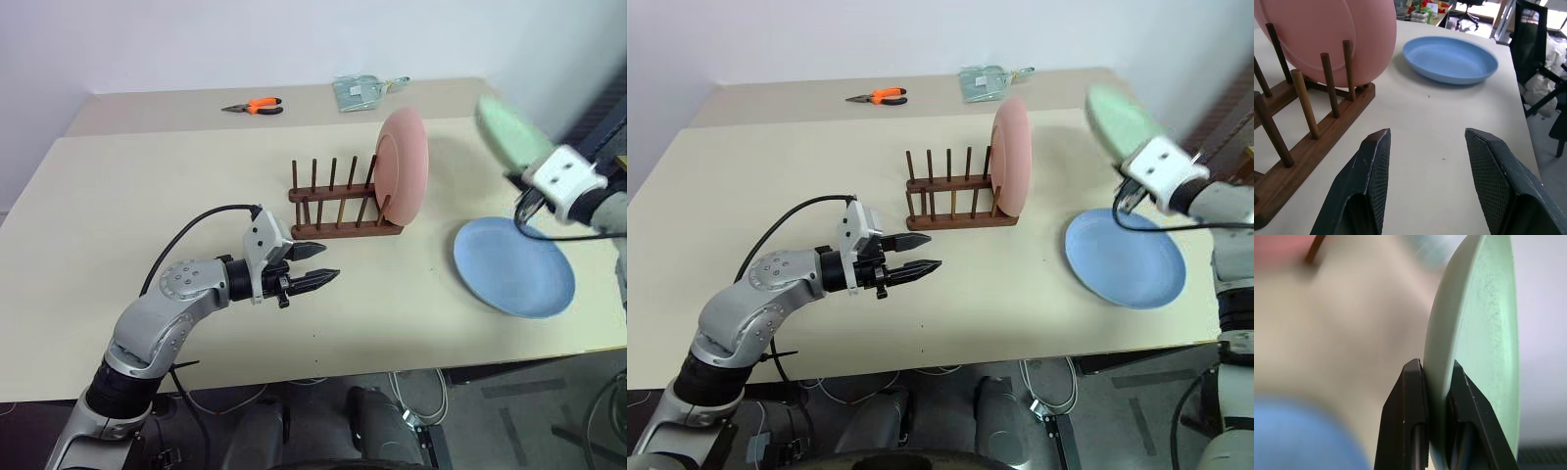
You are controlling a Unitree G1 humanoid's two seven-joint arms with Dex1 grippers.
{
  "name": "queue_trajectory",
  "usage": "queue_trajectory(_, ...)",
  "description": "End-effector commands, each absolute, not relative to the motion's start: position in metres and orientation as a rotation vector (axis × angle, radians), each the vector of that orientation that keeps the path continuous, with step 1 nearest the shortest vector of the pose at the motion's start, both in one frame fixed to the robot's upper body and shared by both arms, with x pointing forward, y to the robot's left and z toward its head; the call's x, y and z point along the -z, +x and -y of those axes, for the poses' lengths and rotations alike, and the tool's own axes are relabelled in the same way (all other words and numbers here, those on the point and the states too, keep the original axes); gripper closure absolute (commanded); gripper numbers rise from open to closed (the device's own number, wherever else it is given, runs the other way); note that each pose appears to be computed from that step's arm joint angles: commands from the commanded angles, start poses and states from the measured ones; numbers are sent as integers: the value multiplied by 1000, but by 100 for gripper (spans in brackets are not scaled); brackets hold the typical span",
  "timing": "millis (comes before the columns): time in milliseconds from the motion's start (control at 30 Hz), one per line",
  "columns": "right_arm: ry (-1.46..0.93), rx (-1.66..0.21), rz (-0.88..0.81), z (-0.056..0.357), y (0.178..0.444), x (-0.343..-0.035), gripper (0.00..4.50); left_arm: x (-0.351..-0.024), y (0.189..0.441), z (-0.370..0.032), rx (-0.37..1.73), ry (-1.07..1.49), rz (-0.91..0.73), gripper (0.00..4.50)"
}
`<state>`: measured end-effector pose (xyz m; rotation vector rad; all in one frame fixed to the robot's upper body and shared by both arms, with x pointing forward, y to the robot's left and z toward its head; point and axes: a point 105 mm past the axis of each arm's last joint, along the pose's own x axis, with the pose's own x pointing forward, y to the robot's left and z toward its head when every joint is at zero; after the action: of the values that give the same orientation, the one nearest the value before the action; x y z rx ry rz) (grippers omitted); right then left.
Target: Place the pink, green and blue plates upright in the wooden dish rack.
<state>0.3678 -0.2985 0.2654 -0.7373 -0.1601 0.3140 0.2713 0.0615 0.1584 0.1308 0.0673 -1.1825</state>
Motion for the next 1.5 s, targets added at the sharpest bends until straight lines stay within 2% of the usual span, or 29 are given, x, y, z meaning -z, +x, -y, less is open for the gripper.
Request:
queue_trajectory(33, -376, -354, 566, 263, 339, -371, 445, -169, 271, -65, 1180, 143, -14, 203)
queue_trajectory(100, -117, -648, 659, 214, 311, -395, 445, -172, 272, -66, 1177, 131, -1, 203)
queue_trajectory(167, 56, -864, 639, 173, 294, -397, 445, -176, 273, -69, 1167, 109, 13, 203)
queue_trajectory(233, 190, -976, 590, 141, 290, -391, 445, -177, 275, -73, 1146, 94, 20, 203)
queue_trajectory(300, 269, -1012, 513, 119, 293, -379, 445, -177, 276, -81, 1122, 82, 19, 203)
queue_trajectory(467, 488, -925, 321, 92, 319, -345, 445, -172, 280, -114, 1002, 94, -1, 203)
queue_trajectory(633, 529, -818, 213, 89, 337, -313, 445, -168, 279, -139, 923, 125, -31, 203)
queue_trajectory(833, 512, -707, 129, 96, 350, -285, 445, -167, 279, -136, 925, 128, -30, 203)
queue_trajectory(1100, 456, -622, 97, 103, 360, -267, 445, -169, 282, -127, 946, 130, -21, 203)
queue_trajectory(1267, 433, -645, 59, 98, 360, -258, 445, -169, 282, -126, 949, 132, -18, 203)
queue_trajectory(1300, 420, -649, 61, 97, 360, -258, 368, -169, 282, -126, 950, 132, -17, 203)
queue_trajectory(1400, 299, -659, 112, 94, 358, -264, 246, -169, 282, -125, 954, 129, -16, 203)
queue_trajectory(1433, 229, -662, 142, 93, 357, -267, 192, -169, 282, -124, 955, 127, -16, 203)
queue_trajectory(1467, 180, -680, 174, 92, 353, -272, 150, -169, 282, -124, 957, 126, -16, 203)
queue_trajectory(1500, 147, -693, 197, 91, 351, -276, 150, -169, 282, -123, 959, 124, -16, 203)
